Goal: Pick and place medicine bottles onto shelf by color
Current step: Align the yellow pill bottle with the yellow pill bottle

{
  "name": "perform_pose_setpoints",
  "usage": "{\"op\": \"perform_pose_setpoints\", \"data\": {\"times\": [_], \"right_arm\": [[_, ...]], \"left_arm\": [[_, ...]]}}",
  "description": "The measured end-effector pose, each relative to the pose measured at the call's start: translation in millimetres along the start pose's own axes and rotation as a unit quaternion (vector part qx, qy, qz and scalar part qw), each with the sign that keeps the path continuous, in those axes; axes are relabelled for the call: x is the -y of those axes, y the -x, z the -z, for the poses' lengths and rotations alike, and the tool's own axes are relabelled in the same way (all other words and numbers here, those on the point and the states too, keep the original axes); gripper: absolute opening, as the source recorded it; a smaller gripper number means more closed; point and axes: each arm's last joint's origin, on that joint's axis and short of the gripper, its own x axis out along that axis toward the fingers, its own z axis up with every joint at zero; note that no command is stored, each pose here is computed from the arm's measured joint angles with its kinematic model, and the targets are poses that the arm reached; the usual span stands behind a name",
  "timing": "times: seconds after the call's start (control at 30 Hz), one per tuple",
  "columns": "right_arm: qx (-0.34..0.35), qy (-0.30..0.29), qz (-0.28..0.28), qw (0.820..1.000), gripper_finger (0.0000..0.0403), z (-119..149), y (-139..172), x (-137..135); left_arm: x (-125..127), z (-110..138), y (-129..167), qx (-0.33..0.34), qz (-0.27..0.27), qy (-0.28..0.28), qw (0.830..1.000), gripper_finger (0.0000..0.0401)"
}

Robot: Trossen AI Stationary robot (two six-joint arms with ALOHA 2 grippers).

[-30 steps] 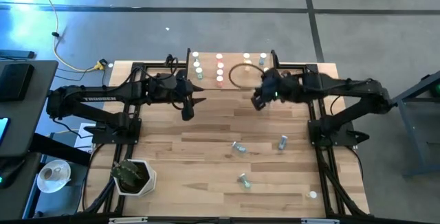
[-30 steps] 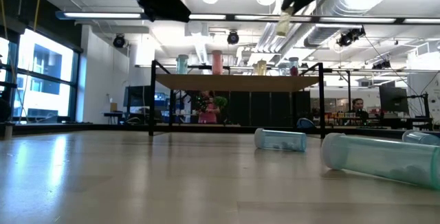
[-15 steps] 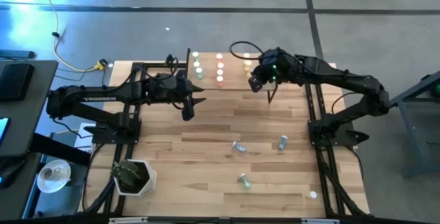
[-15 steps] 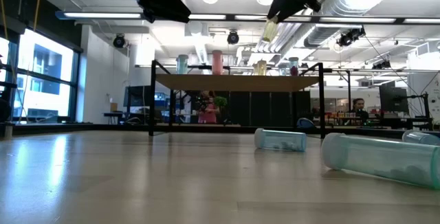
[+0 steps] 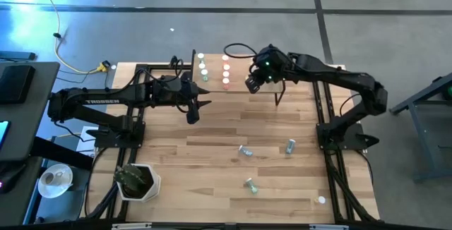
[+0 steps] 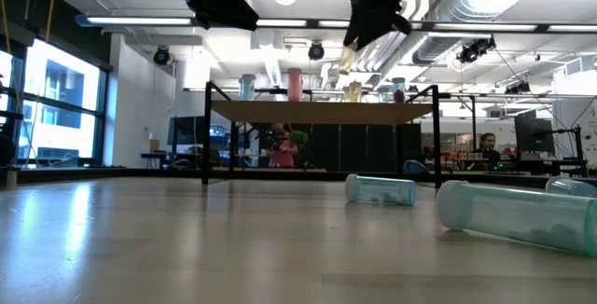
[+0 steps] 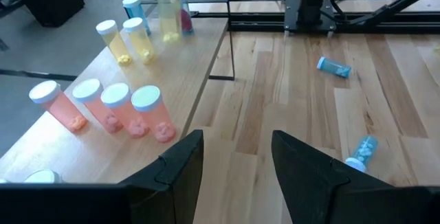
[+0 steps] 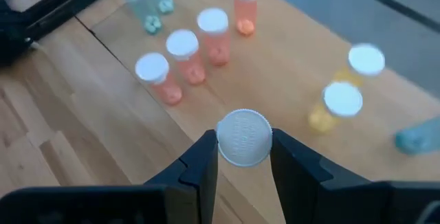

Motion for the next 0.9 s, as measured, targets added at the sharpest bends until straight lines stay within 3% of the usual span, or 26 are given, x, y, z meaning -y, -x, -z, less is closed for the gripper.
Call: {"op": "perform_pose_setpoints", "data": {"times": [0.33, 0.7, 0.9], "right_arm": [[-0.047, 0.021, 0.037, 0.998, 0.0105, -9.6, 9.3, 6.2], [-0.104, 0.015, 0.072, 0.992, 0.0105, -7.1, -25.1, 19.5], [-0.112, 0.025, 0.058, 0.992, 0.0105, -6.4, -28.7, 17.9]], "left_arm": [[0.1, 0.6, 0.0, -0.003, 0.001, 0.0, 1.0, 0.0161], [0.0, 0.6, 0.0, -0.004, 0.0, -0.001, 1.0, 0.0161], [0.1, 2.1, 0.0, -0.011, 0.001, -0.011, 1.0, 0.0161]]}}
